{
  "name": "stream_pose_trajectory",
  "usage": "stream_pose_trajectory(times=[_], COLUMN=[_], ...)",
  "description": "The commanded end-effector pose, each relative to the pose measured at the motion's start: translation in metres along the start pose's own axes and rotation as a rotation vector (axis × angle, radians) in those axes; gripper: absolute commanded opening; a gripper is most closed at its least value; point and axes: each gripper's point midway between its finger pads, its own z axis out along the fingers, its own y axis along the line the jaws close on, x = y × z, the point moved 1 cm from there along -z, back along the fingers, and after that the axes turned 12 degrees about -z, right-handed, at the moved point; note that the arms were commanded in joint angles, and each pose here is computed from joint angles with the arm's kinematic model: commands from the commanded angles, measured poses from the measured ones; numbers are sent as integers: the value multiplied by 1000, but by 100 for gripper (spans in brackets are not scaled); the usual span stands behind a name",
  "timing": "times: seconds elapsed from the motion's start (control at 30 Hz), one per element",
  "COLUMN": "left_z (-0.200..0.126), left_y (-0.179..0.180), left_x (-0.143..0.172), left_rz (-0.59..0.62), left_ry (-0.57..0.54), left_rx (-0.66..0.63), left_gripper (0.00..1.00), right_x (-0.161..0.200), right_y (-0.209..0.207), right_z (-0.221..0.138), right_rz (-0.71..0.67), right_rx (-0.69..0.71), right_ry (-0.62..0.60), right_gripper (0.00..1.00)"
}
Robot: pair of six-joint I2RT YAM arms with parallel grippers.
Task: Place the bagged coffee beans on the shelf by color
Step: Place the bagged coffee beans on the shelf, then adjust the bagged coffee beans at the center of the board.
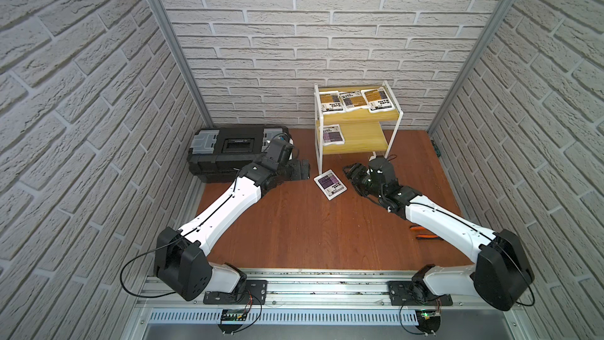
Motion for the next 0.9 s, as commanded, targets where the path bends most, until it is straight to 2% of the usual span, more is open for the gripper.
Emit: stream_pose_trajectory(times=[0.0, 0.2, 0.47, 0.63, 0.87], left_z=[15, 52, 91, 90, 77], left_y=[10, 10, 12, 23, 36], left_x=[16, 37, 49, 57, 67], left_rz=[65, 95, 129, 133, 118], left_ry=[-1, 44, 84, 98, 107], left_rx=[-88, -125, -145, -175, -193], left_gripper=[98, 99, 99, 99, 98], right_x=[15, 31, 32, 24, 15], right_y=[-36, -78, -80, -81, -90], right_z=[-14, -19, 10, 36, 76], right_rz=[-59, -73, -246, -273, -258], right_rx=[103, 180, 183, 194, 205], right_ry=[27, 54, 166, 183, 136], right_gripper=[68, 69, 68, 68, 66])
